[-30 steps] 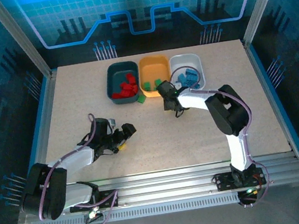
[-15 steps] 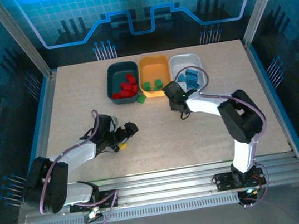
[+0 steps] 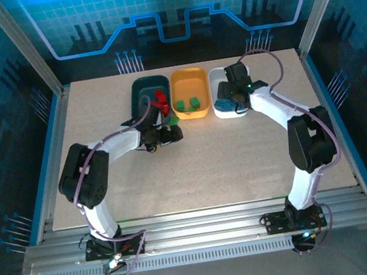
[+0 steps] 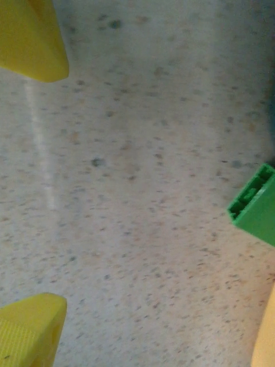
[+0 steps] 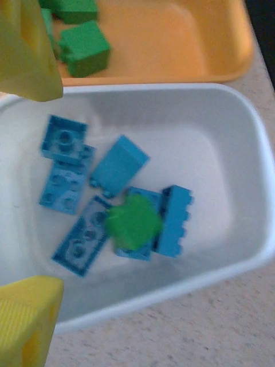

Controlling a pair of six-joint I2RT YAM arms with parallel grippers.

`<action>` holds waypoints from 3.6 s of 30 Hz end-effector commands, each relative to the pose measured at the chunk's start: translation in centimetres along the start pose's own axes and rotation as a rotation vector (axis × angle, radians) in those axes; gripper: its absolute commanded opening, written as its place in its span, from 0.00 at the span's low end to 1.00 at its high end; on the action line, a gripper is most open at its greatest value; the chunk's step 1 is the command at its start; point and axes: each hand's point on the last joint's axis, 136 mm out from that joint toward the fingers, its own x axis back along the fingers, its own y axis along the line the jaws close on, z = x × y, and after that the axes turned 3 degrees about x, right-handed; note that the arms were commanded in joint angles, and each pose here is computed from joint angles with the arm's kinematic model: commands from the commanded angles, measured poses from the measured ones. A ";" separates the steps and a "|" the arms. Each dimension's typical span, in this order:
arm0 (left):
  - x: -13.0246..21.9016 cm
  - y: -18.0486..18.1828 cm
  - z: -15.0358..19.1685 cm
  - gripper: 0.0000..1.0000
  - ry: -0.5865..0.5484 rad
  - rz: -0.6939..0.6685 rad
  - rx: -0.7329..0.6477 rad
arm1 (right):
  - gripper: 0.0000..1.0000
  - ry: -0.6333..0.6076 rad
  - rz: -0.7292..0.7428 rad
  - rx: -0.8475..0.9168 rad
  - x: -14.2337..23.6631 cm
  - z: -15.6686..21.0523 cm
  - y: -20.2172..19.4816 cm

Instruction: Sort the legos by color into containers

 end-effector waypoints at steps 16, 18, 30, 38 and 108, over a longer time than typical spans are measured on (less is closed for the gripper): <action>-5.3 0.3 -6.8 0.83 -0.093 -0.142 -0.217 | 0.82 0.082 -0.146 -0.020 7.9 10.4 -3.4; -5.5 0.3 -7.2 0.82 -0.105 -0.143 -0.229 | 0.82 0.092 -0.156 -0.023 8.0 10.9 -3.3; -6.4 -1.0 -8.7 0.76 -0.127 -0.110 -0.269 | 0.82 0.127 -0.173 0.001 7.7 12.5 -2.7; -7.5 -1.6 -8.6 0.75 -0.108 -0.077 -0.269 | 0.82 0.143 -0.171 0.009 7.2 12.9 -2.6; -7.0 -4.1 -7.7 0.37 -0.085 -0.154 -0.369 | 0.81 0.194 -0.260 -0.014 6.4 14.4 -0.4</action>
